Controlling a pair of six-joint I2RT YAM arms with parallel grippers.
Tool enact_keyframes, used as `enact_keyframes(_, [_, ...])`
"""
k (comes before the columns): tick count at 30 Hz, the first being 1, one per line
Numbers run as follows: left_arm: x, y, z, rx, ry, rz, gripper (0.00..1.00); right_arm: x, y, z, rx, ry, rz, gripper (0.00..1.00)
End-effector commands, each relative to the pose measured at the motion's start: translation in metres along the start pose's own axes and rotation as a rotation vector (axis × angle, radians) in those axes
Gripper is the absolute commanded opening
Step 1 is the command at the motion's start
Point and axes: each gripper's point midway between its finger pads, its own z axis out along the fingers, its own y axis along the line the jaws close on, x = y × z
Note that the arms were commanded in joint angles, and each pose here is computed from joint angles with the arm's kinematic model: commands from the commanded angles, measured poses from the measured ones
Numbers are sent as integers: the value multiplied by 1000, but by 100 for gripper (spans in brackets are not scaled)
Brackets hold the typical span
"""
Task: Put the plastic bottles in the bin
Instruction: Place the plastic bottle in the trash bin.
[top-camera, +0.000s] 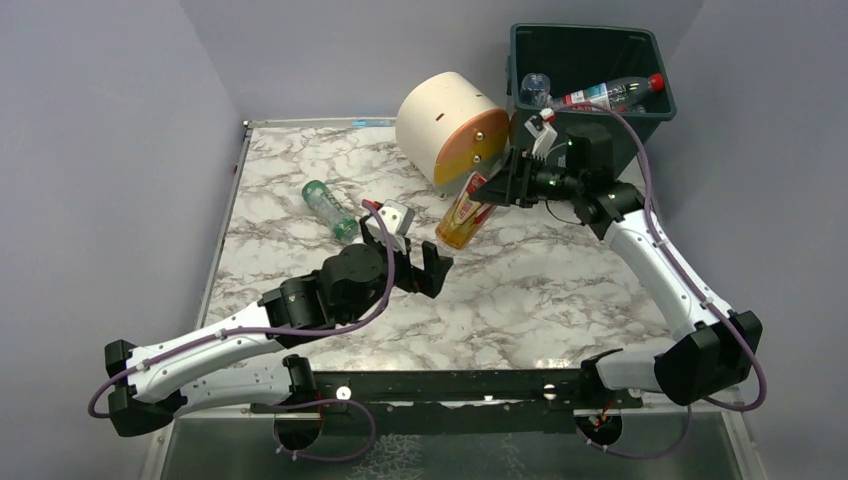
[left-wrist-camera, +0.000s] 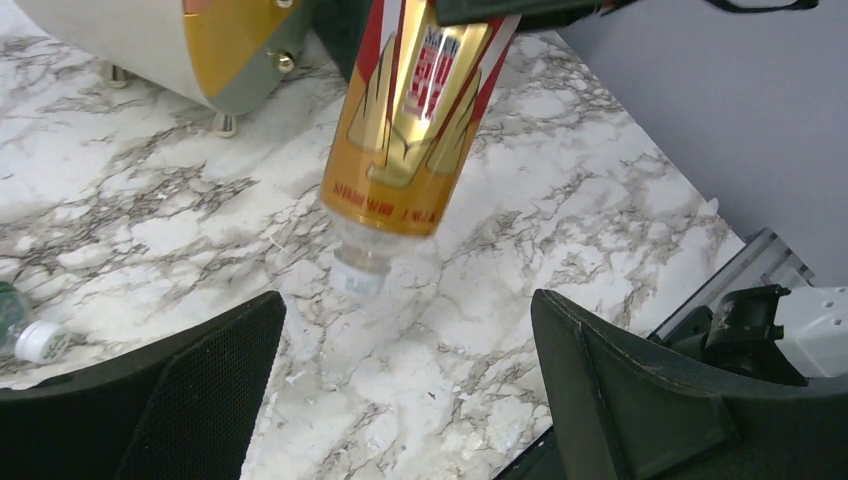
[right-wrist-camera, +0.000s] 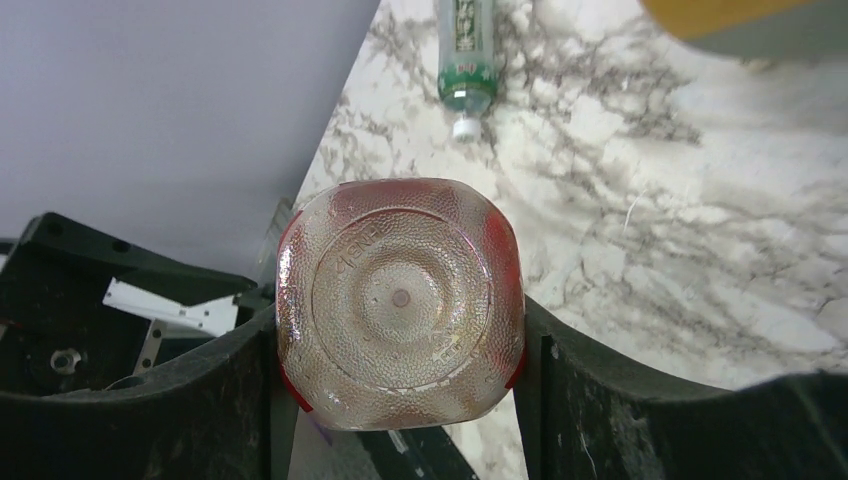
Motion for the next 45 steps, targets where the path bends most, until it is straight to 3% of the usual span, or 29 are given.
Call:
enact_keyframes(1, [-20, 16, -16, -78, -39, -17, 99, -52, 12, -6, 56, -119, -81, 50])
enact_keyframes(10, [-14, 22, -19, -94, -34, -22, 99, -164, 36, -33, 62, -363, -178, 50])
enact_keyframes(19, [-10, 26, -19, -116, -23, -12, 99, -237, 13, -72, 228, -549, -251, 51])
enact_keyframes(26, [-11, 28, -18, -130, -19, 2, 99, -272, -5, -118, 279, -658, -233, 52])
enact_keyframes(45, [-15, 25, -14, -132, -13, 25, 99, -311, -84, -165, 331, -777, -89, 52])
